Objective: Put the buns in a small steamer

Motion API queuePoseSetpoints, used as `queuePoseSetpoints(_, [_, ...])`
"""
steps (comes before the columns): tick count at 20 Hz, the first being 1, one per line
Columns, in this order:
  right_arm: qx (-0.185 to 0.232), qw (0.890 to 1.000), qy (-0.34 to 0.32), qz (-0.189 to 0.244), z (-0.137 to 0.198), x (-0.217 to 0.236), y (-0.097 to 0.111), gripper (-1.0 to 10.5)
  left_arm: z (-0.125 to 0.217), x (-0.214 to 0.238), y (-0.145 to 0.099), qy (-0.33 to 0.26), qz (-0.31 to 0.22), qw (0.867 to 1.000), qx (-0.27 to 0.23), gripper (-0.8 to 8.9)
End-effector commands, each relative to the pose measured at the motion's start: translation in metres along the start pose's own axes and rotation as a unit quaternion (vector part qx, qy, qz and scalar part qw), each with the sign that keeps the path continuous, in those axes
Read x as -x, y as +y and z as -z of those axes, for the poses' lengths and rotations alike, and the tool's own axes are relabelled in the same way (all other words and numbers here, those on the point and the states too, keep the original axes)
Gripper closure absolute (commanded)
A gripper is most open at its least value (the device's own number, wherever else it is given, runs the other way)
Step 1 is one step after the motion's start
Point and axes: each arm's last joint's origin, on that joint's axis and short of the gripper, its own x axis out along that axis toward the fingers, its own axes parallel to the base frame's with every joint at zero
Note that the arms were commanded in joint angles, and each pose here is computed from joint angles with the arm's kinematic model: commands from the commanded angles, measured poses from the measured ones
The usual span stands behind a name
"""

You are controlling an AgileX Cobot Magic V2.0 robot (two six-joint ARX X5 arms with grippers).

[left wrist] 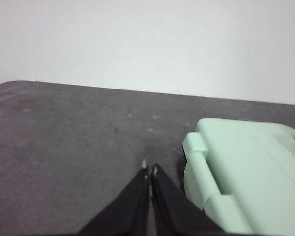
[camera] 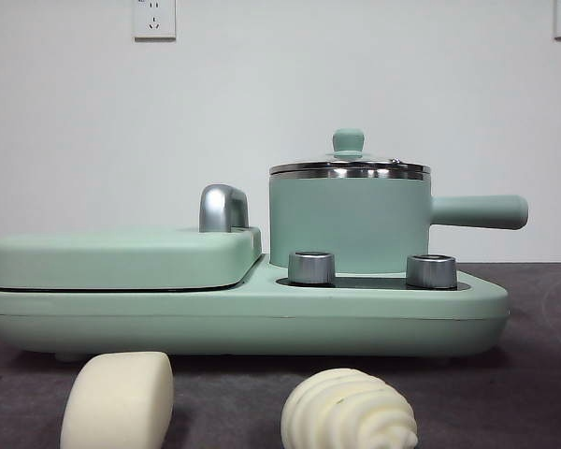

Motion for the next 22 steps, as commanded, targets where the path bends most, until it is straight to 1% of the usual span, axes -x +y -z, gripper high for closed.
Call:
queuePoseSetpoints(1, [-0.032, 0.999, -0.009, -0.001, -0.001, 0.000, 0.000, 9.3, 0.004, -0.001, 0.001, -0.001, 0.000, 1.000, 0.017, 8.06])
queuePoseSetpoints(4, [-0.098, 0.995, -0.010, -0.003, -0.001, 0.000, 0.000, 9.3, 0.004, -0.001, 0.000, -0.003, 0.001, 0.998, 0.069, 8.06])
queuePoseSetpoints(6, [-0.164, 0.986, -0.012, -0.003, -0.002, 0.000, 0.000, 9.3, 0.003, -0.001, 0.000, -0.005, 0.001, 0.990, 0.140, 8.06])
queuePoseSetpoints(8, [-0.212, 0.977, -0.012, -0.002, -0.002, 0.000, 0.000, 9.3, 0.003, -0.001, 0.000, -0.006, 0.002, 0.975, 0.221, 8.06])
queuePoseSetpoints(9, [-0.228, 0.973, -0.012, -0.003, -0.002, 0.000, 0.000, 9.3, 0.003, -0.001, 0.000, -0.007, 0.003, 0.967, 0.254, 8.06])
queuePoseSetpoints(11, [-0.245, 0.969, -0.012, -0.004, -0.002, 0.000, 0.000, 9.3, 0.001, -0.001, 0.000, -0.015, 0.011, 0.949, 0.316, 8.06])
queuePoseSetpoints(12, [-0.252, 0.968, -0.012, -0.007, -0.002, 0.000, 0.000, 9.3, 0.000, -0.001, -0.001, -0.018, 0.019, 0.943, 0.333, 8.06])
queuePoseSetpoints(14, [-0.272, 0.962, -0.013, -0.023, -0.006, 0.001, 0.001, 9.3, -0.004, -0.001, -0.002, -0.028, 0.039, 0.935, 0.352, 8.05])
queuePoseSetpoints(17, [-0.290, 0.955, -0.020, -0.055, -0.018, 0.003, 0.003, 9.3, -0.014, 0.001, -0.003, -0.056, 0.065, 0.931, 0.356, 8.04])
queuePoseSetpoints(19, [-0.295, 0.952, -0.030, -0.074, -0.030, 0.005, 0.004, 9.3, -0.022, 0.003, -0.004, -0.079, 0.080, 0.929, 0.354, 8.04])
queuePoseSetpoints(22, [-0.297, 0.948, -0.047, -0.103, -0.050, 0.011, 0.005, 9.3, -0.032, 0.006, -0.007, -0.103, 0.117, 0.924, 0.349, 8.04])
